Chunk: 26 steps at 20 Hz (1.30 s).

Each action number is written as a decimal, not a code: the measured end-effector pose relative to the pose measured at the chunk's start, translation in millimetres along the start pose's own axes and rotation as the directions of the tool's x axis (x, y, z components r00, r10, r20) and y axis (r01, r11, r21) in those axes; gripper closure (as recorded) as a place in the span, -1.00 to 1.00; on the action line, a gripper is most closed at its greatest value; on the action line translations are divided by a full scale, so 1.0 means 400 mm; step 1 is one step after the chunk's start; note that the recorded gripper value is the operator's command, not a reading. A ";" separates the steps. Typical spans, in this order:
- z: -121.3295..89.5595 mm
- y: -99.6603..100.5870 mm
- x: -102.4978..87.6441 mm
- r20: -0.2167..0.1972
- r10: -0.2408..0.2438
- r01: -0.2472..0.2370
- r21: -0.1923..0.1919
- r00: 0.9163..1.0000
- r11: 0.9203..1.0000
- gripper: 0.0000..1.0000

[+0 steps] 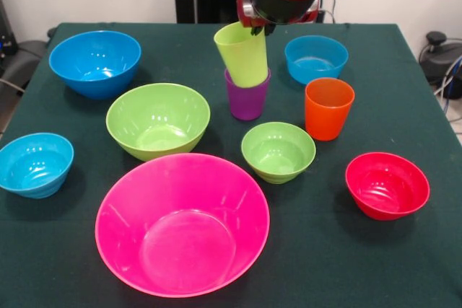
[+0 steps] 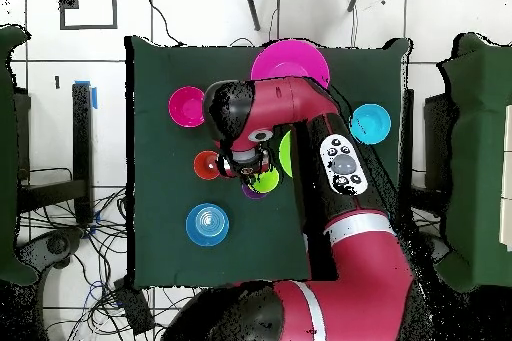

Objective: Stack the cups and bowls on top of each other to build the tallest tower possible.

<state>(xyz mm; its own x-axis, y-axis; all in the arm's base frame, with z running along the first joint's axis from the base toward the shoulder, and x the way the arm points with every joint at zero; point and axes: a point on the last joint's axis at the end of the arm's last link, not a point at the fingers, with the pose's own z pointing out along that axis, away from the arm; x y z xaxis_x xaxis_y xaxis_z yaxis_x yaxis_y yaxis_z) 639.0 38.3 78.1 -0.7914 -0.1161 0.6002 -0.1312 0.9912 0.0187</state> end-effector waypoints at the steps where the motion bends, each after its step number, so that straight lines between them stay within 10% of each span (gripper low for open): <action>1: -0.001 0.000 0.000 0.001 0.000 0.000 0.000 1.000 1.000 1.00; 26: 0.015 0.013 0.024 -0.022 -0.012 0.012 0.003 1.000 1.000 1.00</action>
<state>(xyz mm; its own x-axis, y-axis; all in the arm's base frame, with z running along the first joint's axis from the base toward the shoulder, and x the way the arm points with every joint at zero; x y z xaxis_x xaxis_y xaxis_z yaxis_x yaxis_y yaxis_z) 627.2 41.8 78.9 -0.7766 -0.1265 0.6171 -0.1428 0.9895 0.0231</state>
